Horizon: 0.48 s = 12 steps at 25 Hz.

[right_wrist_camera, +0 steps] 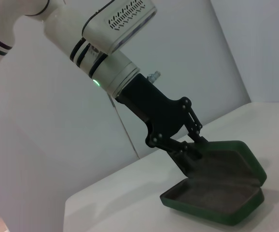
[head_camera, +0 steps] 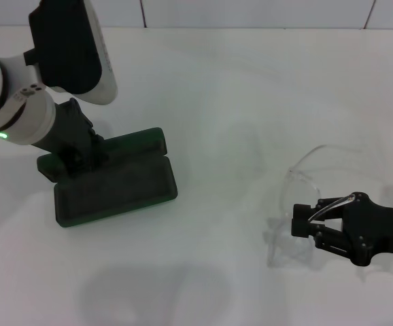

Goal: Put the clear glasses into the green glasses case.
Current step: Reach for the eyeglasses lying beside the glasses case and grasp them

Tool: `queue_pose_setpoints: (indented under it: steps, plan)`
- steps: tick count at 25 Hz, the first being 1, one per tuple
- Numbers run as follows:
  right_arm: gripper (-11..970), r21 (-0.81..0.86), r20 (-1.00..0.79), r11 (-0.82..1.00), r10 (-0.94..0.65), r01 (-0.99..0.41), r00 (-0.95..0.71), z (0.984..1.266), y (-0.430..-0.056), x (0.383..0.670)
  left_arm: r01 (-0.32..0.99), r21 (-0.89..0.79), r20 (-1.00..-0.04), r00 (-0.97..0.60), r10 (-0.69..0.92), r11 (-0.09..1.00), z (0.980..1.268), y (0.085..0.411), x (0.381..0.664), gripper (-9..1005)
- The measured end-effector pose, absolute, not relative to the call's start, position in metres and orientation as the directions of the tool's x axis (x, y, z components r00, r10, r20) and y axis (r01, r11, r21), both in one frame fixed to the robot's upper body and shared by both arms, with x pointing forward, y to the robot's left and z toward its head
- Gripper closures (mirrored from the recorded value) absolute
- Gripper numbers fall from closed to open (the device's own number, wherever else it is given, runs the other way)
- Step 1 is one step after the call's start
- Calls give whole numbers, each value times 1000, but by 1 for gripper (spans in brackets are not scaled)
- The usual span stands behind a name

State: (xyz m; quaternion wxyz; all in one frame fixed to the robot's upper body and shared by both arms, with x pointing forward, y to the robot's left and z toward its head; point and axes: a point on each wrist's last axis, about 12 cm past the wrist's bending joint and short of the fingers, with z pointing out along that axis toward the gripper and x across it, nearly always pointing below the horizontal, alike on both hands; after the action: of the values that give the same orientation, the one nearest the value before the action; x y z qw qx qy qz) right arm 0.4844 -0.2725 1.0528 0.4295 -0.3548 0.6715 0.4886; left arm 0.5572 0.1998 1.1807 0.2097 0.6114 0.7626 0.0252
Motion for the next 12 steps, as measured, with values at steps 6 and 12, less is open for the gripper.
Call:
queue_pose_setpoints:
  steps: [6,12]
  plan:
    - [724,352,-923,272,-56,-896,-380,1053,-273,484,921,294,-290,-169,942,255,1181,201,557,801]
    - [726,358,-921,274,-55,-893,-386,1052,-274,482,921,292,-291,-173,941,259,1180,202,557,801]
